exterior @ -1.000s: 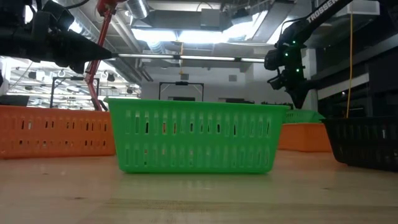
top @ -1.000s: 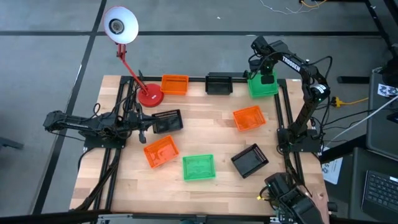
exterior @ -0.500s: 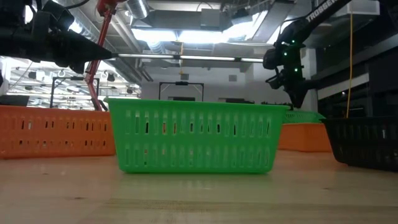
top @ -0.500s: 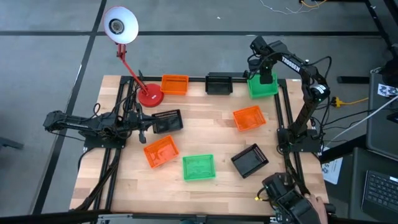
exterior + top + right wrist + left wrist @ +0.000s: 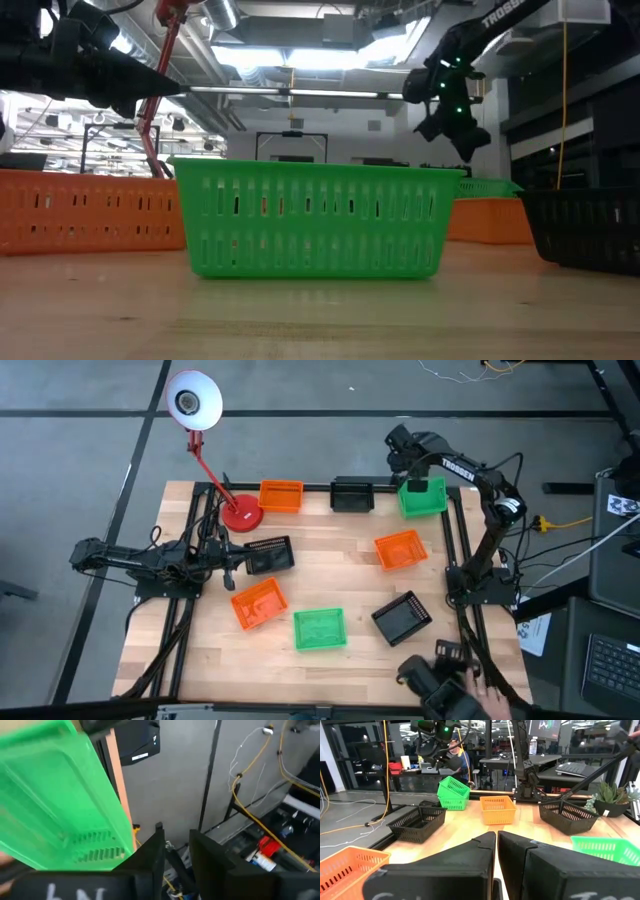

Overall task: Stack baskets by color
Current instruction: Stack the middle green bin on top of the top green bin

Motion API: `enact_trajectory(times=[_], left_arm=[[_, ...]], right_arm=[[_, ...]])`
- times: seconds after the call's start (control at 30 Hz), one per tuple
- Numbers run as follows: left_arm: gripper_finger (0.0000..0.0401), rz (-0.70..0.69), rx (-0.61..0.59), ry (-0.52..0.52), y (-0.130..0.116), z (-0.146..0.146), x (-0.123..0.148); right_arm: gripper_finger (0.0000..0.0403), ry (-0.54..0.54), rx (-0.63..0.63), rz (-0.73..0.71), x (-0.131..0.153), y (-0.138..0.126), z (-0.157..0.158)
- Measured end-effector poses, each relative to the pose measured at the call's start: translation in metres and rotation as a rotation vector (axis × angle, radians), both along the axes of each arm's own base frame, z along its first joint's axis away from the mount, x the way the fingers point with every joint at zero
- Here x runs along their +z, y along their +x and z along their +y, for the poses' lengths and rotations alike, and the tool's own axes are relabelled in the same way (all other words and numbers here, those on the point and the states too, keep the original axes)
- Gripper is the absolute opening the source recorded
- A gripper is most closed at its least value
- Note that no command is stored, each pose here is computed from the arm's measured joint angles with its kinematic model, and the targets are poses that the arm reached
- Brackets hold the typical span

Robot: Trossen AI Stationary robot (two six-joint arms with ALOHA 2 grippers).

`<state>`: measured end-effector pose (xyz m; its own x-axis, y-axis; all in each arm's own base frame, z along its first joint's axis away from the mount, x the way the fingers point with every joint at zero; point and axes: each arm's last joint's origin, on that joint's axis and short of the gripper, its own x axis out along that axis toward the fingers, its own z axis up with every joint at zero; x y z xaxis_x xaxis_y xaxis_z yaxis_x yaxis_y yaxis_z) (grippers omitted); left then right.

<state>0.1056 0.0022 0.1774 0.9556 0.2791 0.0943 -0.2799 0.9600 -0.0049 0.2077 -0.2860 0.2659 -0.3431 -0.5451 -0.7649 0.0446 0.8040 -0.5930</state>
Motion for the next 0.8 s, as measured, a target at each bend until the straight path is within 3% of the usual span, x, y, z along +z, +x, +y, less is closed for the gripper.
enact_trajectory(times=[0.17, 0.37, 0.6, 0.8], left_arm=[[0.0011, 0.002, 0.001, 0.004, 0.0, 0.0, 0.0], [0.0011, 0.001, 0.0, 0.005, 0.0, 0.0, 0.0], [0.0011, 0.001, 0.0, 0.005, 0.0, 0.0, 0.0], [0.0011, 0.001, 0.0, 0.005, 0.0, 0.0, 0.0]], right_arm=[[0.008, -0.081, -0.037, -0.06, 0.001, 0.019, 0.013], [0.0058, -0.228, -0.16, -0.087, 0.004, 0.024, 0.016], [0.0006, -0.275, -0.215, 0.047, 0.003, 0.028, 0.047], [0.0002, -0.426, -0.282, 0.137, 0.013, 0.025, 0.084]])
